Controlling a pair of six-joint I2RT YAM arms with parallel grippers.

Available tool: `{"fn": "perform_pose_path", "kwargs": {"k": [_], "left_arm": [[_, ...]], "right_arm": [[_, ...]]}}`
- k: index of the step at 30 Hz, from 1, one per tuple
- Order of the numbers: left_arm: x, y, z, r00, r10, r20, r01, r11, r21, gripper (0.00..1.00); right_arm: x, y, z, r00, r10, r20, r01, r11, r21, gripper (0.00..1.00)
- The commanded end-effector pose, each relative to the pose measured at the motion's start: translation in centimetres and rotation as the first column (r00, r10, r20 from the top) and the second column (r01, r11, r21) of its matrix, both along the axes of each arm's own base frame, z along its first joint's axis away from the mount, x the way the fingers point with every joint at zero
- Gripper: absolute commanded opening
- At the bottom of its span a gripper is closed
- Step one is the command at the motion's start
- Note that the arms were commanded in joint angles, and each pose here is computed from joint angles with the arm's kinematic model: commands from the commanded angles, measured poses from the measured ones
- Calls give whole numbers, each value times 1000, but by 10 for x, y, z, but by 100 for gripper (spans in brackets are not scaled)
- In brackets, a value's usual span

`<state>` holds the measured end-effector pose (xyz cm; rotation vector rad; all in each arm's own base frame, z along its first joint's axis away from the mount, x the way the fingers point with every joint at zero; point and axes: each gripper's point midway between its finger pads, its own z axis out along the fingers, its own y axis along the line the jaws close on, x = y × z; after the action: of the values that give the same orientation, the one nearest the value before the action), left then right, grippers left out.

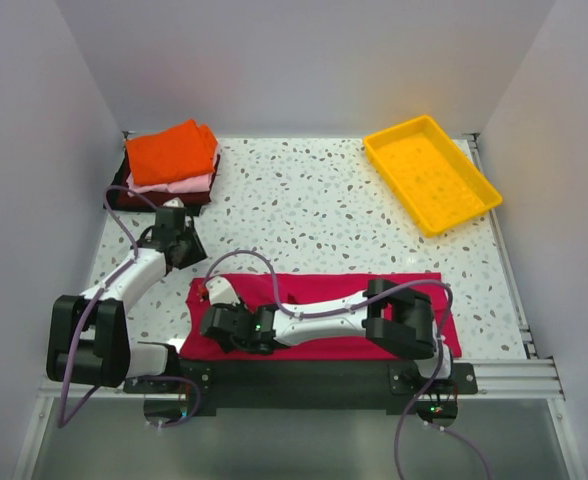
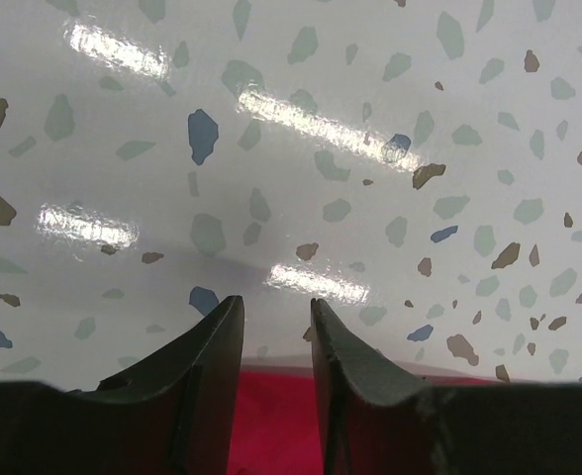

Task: Fold and stack the t-shirts
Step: Fold the tshirt

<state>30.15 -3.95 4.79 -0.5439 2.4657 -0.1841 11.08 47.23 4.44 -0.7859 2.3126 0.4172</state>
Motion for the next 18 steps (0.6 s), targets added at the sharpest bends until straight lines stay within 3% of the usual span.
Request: {"fn": "perform_pose_path", "kwargs": {"k": [1,13,18], "left_arm": [[7,5,15,999,2,46,-3,1000,16,38],[7,7,16,999,4,45,-4,1000,10,38],[6,7,17,999,2,48,-2,1000,9,38]], "right_arm": [[8,25,15,999,-7,41,4,997,76,53],[26,28,6,990,-67,125,59,996,68,53],[36,24,4,980,-105,170,97,994,59,44]]}}
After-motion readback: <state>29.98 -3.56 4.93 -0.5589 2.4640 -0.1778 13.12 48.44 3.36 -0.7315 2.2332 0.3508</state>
